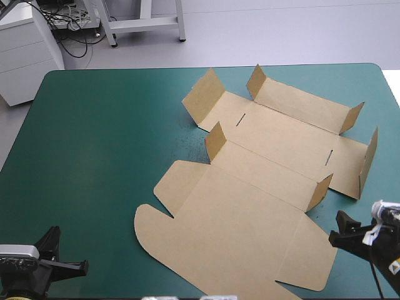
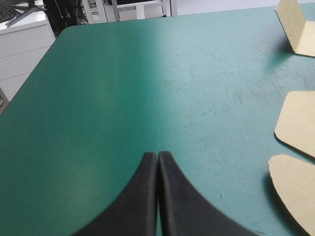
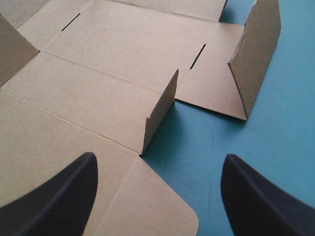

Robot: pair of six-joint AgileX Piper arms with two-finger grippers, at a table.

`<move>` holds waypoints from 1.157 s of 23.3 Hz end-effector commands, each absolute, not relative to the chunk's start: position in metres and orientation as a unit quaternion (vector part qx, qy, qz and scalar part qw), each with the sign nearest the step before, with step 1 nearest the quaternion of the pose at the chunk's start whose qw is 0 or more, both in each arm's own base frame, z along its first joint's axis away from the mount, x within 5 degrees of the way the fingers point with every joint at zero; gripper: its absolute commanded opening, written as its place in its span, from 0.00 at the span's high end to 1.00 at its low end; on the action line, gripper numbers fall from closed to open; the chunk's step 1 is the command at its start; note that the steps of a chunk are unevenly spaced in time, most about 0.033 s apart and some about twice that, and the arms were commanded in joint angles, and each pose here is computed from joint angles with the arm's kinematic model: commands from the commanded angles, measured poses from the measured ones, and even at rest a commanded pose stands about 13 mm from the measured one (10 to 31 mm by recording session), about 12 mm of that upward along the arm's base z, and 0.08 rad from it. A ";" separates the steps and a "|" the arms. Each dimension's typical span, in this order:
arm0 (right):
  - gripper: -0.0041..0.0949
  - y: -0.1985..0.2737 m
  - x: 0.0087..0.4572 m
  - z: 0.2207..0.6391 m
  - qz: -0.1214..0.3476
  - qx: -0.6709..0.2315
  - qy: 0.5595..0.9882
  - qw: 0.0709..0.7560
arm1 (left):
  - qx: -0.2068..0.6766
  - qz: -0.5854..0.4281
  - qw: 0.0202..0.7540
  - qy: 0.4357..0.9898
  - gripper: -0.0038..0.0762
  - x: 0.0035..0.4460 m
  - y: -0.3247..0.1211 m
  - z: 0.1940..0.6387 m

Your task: Fold the box

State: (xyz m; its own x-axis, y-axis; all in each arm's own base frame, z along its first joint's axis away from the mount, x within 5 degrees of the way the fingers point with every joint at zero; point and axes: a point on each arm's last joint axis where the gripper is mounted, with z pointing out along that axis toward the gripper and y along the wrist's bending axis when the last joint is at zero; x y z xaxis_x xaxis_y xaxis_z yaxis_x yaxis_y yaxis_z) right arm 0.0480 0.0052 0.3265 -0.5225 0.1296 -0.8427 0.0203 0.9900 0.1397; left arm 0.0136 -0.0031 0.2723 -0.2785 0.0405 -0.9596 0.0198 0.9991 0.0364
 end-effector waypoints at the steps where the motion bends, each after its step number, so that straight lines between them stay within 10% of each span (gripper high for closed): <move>1: 0.30 0.007 0.079 0.350 0.081 0.069 0.881 0.461 | 0.016 0.006 0.646 0.763 0.99 0.009 -0.003 0.287; 12: 0.30 0.007 0.175 0.360 0.101 0.151 0.928 0.326 | 0.016 0.006 0.646 0.763 0.99 0.009 -0.003 0.287; 27: 0.30 0.009 0.266 0.259 0.087 0.205 0.971 0.092 | 0.016 0.006 0.646 0.763 0.99 0.009 -0.003 0.287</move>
